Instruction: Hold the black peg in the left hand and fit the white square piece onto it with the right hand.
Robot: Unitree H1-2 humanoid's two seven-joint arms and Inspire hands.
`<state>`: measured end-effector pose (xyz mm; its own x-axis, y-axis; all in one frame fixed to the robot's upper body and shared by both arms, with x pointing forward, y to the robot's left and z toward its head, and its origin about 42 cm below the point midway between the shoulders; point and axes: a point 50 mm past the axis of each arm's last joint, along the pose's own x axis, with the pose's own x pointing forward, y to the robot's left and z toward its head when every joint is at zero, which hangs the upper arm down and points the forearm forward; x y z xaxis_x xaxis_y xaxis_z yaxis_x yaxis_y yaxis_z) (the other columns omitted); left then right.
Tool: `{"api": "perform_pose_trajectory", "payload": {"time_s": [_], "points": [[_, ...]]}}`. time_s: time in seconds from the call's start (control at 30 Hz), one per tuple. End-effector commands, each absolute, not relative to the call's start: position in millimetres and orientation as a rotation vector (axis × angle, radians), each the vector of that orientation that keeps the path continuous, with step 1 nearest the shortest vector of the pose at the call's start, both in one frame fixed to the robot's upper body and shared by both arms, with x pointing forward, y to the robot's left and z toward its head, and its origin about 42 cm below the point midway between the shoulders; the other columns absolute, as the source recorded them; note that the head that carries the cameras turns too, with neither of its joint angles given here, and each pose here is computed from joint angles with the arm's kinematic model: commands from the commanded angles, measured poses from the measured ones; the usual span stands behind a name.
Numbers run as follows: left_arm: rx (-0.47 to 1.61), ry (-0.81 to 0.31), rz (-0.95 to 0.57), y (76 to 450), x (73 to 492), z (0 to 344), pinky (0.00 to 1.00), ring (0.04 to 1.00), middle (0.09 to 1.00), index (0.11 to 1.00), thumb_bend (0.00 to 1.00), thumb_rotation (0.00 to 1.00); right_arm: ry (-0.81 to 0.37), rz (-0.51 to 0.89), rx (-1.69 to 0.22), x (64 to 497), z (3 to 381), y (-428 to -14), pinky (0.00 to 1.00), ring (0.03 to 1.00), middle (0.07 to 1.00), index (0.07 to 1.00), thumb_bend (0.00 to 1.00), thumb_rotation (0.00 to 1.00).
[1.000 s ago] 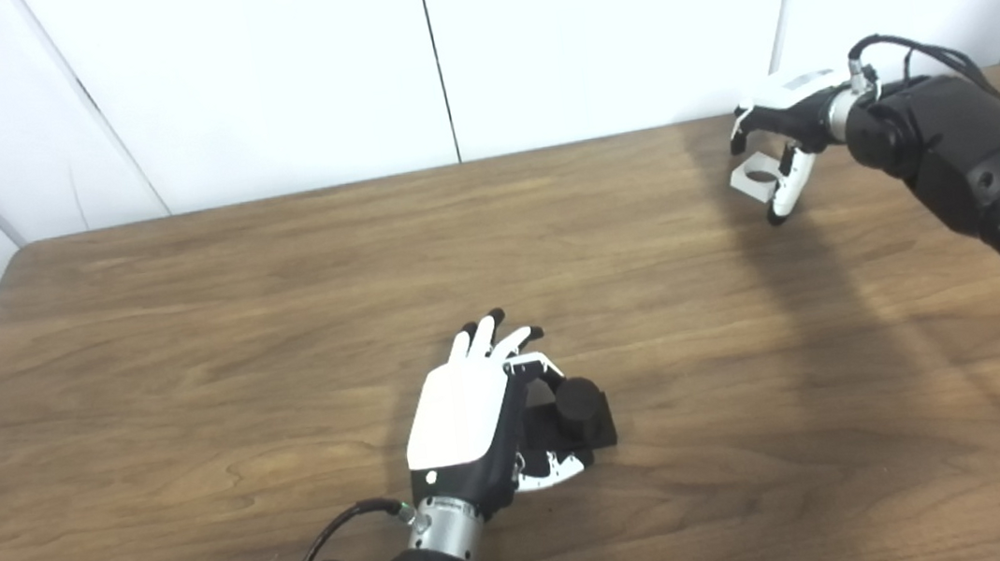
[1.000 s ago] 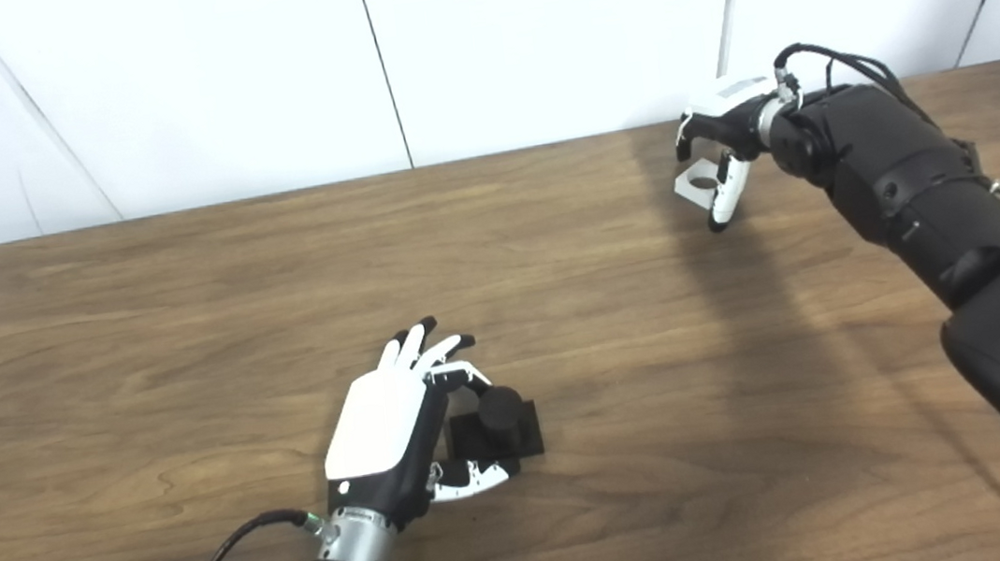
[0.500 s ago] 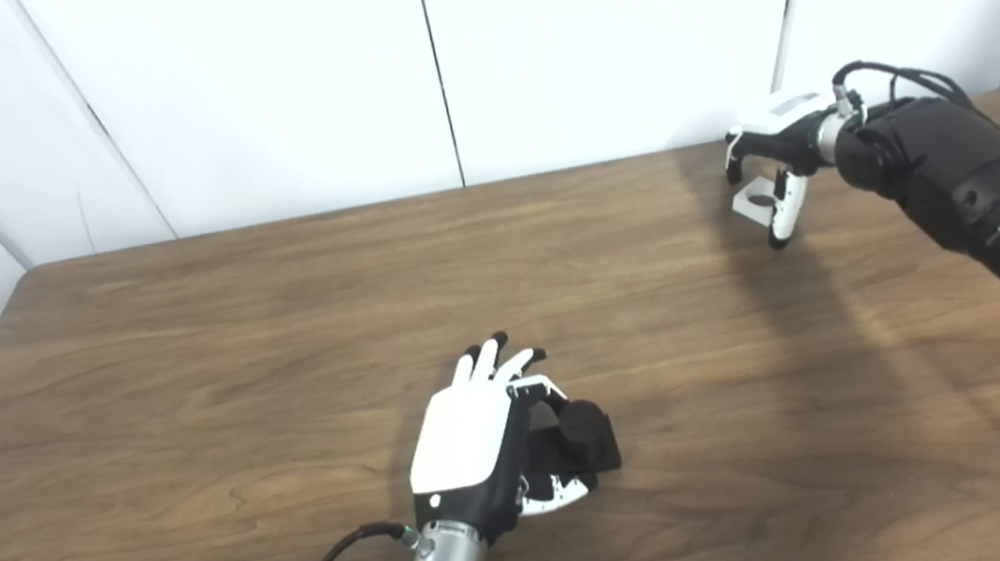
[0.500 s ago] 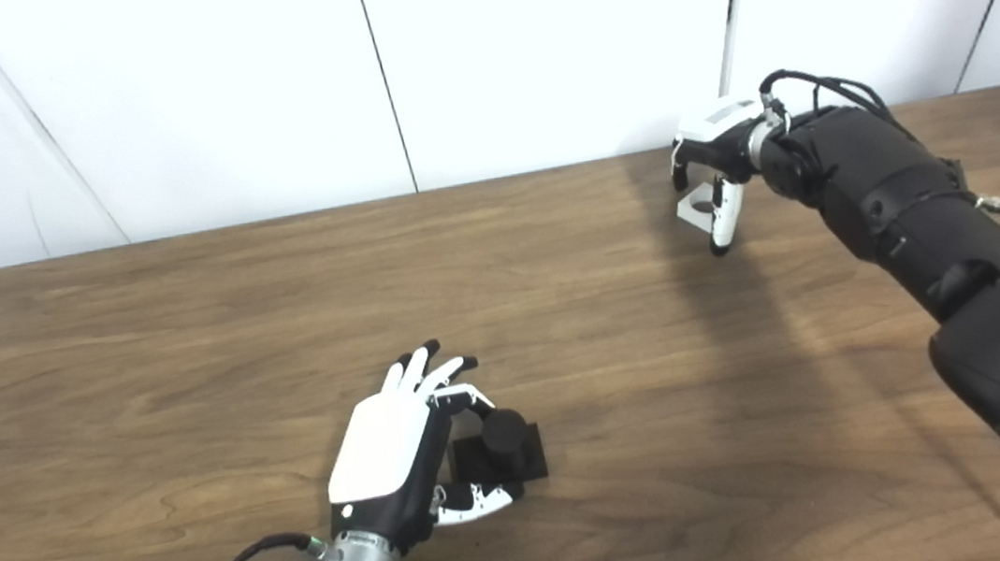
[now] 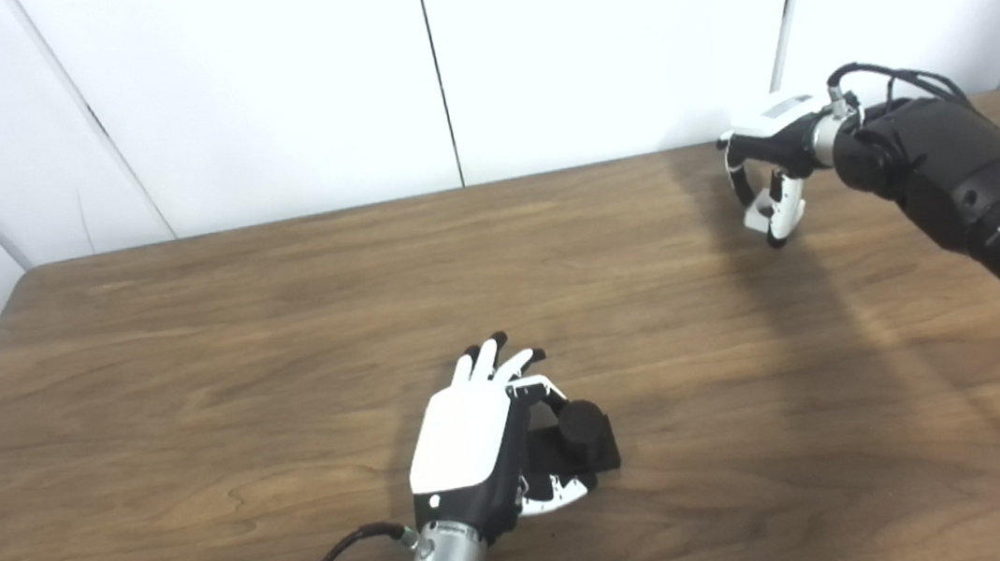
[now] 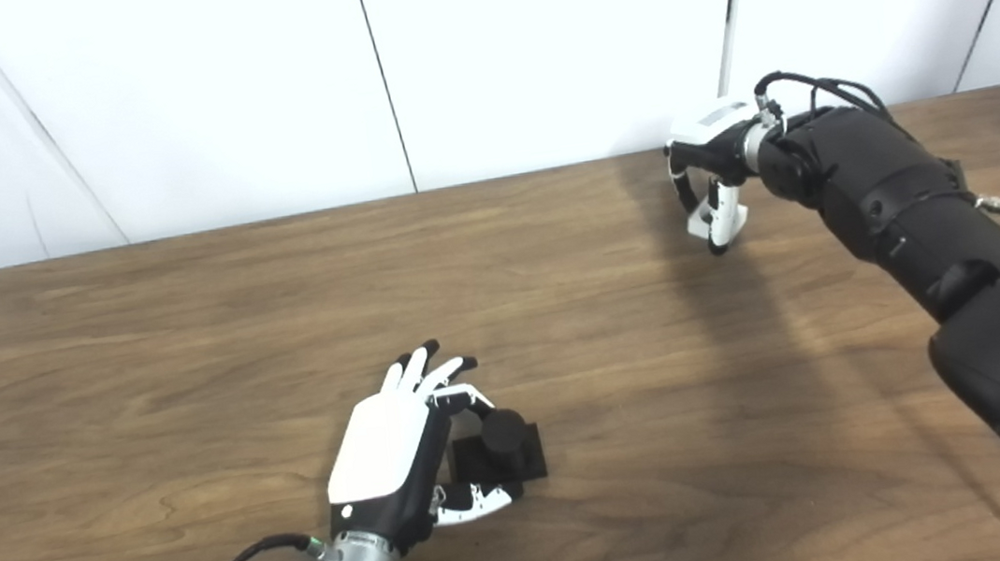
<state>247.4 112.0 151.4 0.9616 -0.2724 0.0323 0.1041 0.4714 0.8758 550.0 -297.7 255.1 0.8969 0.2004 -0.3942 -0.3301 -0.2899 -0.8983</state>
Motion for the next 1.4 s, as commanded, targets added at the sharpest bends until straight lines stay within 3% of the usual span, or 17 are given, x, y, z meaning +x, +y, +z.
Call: {"api": "perform_pose_trajectory", "payload": {"time_s": [0.0,1.3,1.33,1.37], "points": [[1.093,-0.132,-0.243,116.0,246.6,144.1,1.00,1.000,0.887,0.490,0.52,0.07,0.052,0.439,-1.807,556.5,287.0,-310.9,1.00,1.000,0.944,0.493,0.52,0.15],[1.091,-0.140,-0.230,113.9,252.9,142.5,1.00,1.000,0.884,0.491,0.52,0.07,0.043,0.438,-1.774,556.6,289.2,-313.9,1.00,1.000,0.937,0.495,0.52,0.16],[1.093,-0.138,-0.230,113.8,253.2,142.2,1.00,1.000,0.884,0.491,0.52,0.07,0.044,0.438,-1.772,556.8,290.1,-313.3,1.00,1.000,0.937,0.531,0.58,0.18],[1.095,-0.135,-0.230,113.4,253.6,141.9,1.00,1.000,0.885,0.491,0.52,0.07,0.045,0.436,-1.770,557.2,290.7,-313.1,1.00,1.000,0.938,0.602,0.71,0.22]]}}
